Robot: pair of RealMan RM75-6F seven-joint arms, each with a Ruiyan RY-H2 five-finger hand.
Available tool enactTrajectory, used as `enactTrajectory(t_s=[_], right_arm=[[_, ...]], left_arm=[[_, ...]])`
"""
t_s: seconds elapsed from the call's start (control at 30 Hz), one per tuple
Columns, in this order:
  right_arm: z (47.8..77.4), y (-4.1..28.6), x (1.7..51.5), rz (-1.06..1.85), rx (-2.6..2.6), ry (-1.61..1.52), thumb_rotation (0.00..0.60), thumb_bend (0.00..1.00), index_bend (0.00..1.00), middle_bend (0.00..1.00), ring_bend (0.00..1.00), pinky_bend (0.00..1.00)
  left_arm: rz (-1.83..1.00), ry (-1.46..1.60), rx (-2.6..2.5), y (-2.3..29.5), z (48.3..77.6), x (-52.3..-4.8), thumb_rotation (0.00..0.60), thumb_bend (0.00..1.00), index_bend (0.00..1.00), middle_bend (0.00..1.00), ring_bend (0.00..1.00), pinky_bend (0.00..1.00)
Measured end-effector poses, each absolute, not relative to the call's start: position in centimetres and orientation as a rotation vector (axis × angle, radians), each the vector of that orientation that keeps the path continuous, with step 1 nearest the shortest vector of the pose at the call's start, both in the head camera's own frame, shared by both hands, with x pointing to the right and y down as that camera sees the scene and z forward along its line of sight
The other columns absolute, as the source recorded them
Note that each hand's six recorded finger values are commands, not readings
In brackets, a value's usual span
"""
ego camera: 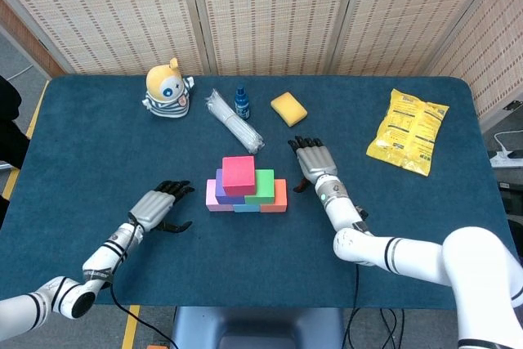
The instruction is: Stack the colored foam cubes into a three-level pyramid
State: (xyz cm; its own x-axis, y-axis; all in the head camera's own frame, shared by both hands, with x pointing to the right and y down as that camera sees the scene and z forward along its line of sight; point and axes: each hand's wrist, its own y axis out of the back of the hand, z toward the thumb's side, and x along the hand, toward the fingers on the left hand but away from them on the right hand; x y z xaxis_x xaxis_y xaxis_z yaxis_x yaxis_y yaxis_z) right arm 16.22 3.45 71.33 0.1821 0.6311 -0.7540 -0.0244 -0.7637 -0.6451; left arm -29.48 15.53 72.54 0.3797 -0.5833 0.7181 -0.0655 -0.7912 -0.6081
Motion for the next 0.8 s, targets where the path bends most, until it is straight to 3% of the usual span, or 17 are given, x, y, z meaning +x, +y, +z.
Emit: enactTrajectory(t_s=[0.07, 0.13, 0.2, 0.53, 0.8], right_arm=[[69.7, 3.2, 17.6, 1.601, -1.912, -0.597, 0.600, 0.15, 0.00, 0.00, 0.00, 0.07], [68.1, 3.1, 19.4, 1.578, -1.883, -0.634, 0.600, 0.15, 0.00, 0.00, 0.00, 0.09], [66.1, 3.3, 21.9, 1.555, -1.845, -0.687, 0.600, 0.16, 0.00, 0.00, 0.00, 0.11], [58.9, 8.5, 33.3, 1.448, -1.741, -0.944, 0.600, 0.16, 0.00, 0.00, 0.00, 0.10], [54.8, 18.0, 41.8, 1.383, -1.705, -1.179, 0.600, 0.15, 0.00, 0.00, 0.00, 0.05]], left_arm=[[-1.417, 0.624, -2.117, 15.0, 71.4, -31.1, 0.394, 0.32, 0.10, 0.00, 0.00, 0.00], [-1.423, 0.688, -2.071, 14.6, 70.2, -32.8, 0.511, 0.32, 0.10, 0.00, 0.00, 0.00], [-1.432, 0.768, -2.006, 14.4, 68.6, -34.9, 0.590, 0.32, 0.10, 0.00, 0.00, 0.00], [-1.495, 1.044, -1.702, 16.6, 61.4, -43.7, 0.600, 0.32, 0.10, 0.00, 0.00, 0.00], [-1.498, 1.153, -1.592, 23.6, 57.0, -46.9, 0.600, 0.32, 0.10, 0.00, 0.00, 0.00]])
